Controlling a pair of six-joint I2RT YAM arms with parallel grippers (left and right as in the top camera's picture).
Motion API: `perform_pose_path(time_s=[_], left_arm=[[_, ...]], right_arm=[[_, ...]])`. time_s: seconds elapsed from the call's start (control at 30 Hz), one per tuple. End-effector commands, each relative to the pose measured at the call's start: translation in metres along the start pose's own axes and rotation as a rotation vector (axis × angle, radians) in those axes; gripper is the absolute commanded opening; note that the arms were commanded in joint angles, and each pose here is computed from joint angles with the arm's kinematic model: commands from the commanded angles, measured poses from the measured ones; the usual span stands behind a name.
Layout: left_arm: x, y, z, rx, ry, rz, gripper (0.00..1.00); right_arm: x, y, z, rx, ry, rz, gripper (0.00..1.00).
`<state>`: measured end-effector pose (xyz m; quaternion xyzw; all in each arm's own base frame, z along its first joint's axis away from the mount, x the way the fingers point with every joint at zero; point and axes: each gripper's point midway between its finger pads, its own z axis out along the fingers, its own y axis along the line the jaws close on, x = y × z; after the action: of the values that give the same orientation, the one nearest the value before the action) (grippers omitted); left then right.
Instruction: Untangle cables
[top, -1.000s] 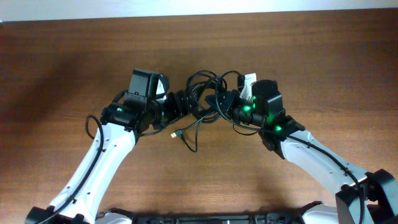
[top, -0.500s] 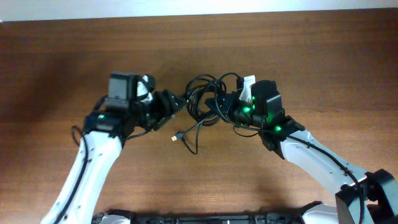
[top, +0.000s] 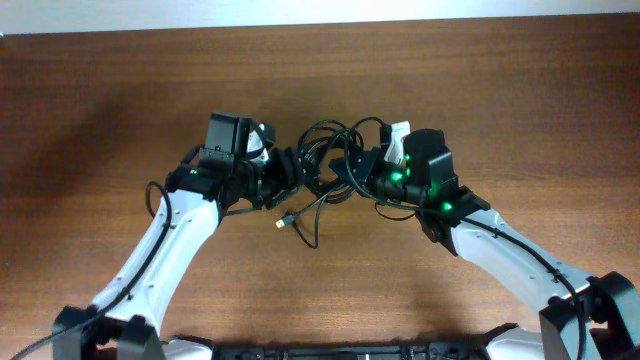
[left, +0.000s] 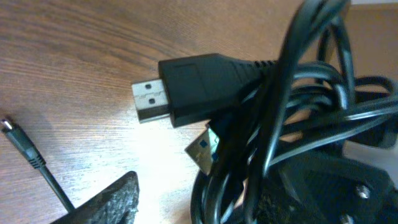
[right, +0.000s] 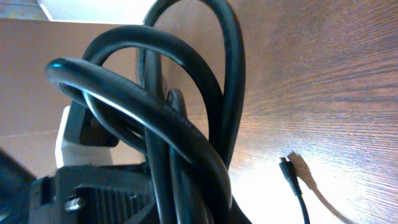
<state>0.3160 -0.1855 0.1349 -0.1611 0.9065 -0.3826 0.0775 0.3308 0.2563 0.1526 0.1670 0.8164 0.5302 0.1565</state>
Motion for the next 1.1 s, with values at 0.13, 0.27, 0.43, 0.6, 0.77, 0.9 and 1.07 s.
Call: perform_pose_path(time_s=[0.13,0.27,0.43,0.6,0.77,0.9,1.07], left_arm=[[-0.005,0.010,0.012,-0.020,0.008,0.000,0.08],[-0.009,0.004,0.012,0.003,-0.009,0.024,0.00],[-0.011,0.005,0.009,0.017,-0.004,0.105,0.00],[0.010,-0.016,0.006,0.143,0.108,0.121,0.73],[0.010,-0.017,0.006,0.150,0.110,0.123,0.52],[0.002,-0.009,0.008,0.102,0.070,0.118,0.00],[-0.009,0.003,0.006,0.048,0.016,0.179,0.00]], right_arm=[[0.009,0.009,0.000,-0.035,0.052,-0.020,0.04],[0.007,0.008,0.000,-0.030,0.040,-0.020,0.04],[0.000,0.006,-0.003,-0.030,0.024,-0.012,0.04],[-0.003,0.018,-0.004,-0.077,0.019,-0.045,0.04],[0.001,0.025,-0.005,-0.111,0.040,-0.064,0.04],[0.003,0.026,-0.005,-0.117,0.056,-0.065,0.04],[-0.001,0.025,-0.007,-0.117,0.042,-0.120,0.07]])
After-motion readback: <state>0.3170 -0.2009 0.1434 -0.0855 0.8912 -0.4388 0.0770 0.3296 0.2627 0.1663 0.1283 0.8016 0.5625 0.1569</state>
